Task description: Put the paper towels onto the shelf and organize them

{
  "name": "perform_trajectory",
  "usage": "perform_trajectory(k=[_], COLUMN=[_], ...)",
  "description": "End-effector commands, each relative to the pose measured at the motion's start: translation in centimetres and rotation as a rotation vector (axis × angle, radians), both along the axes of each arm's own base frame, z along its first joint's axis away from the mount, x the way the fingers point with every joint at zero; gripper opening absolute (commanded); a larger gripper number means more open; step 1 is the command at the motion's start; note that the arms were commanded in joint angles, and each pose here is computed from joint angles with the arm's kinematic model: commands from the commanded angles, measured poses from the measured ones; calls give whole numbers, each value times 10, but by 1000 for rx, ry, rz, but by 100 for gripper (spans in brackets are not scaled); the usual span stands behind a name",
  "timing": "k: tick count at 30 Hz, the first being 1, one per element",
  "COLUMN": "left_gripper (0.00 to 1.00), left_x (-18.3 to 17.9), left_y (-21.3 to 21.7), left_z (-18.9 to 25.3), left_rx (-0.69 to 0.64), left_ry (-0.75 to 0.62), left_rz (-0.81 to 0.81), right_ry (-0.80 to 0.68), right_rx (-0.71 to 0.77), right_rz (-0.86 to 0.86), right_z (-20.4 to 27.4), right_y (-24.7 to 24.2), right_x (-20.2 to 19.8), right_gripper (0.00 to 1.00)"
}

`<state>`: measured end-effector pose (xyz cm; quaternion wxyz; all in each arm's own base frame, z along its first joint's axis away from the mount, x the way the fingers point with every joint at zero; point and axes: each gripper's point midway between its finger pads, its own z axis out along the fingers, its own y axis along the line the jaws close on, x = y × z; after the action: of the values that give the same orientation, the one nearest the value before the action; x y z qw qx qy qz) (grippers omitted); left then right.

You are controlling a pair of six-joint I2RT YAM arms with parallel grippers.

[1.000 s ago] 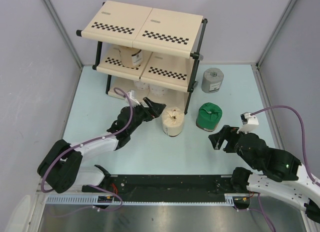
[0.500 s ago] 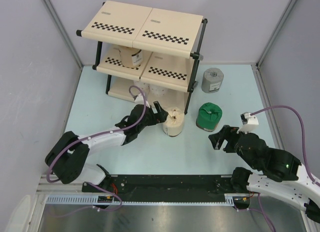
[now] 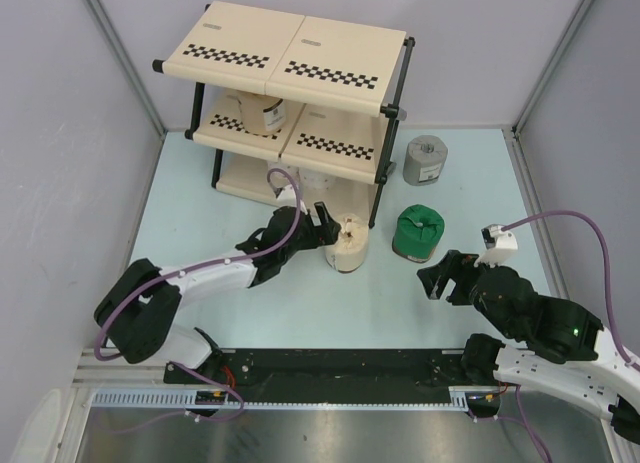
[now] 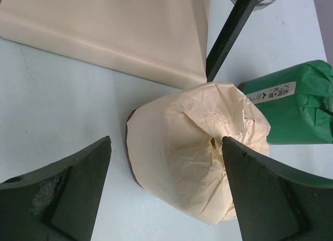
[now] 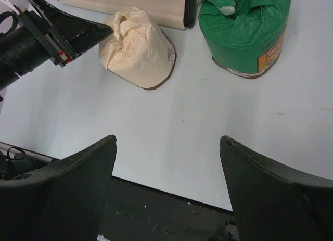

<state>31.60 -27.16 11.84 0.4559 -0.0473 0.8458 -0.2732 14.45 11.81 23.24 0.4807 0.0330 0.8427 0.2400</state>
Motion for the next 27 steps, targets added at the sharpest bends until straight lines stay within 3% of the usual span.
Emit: perform_trajectory(k=[1,19,27], left_gripper=[92,88,76], left_x=[4,5,6], left_y=[-9,-24,-24], left_z=[10,-5,-11], left_rx=[20,133,187], left_ry=[-28,45,70], left_rz=[-20,-66,-60], right_ry=[-18,-17,-17], right_rx=[17,14,13], right_rz=[-27,-24,-24], right_z=[5,4,4], right_y=[-2,-2,-2], right_x=[3,3,3], right_gripper=[85,85,85])
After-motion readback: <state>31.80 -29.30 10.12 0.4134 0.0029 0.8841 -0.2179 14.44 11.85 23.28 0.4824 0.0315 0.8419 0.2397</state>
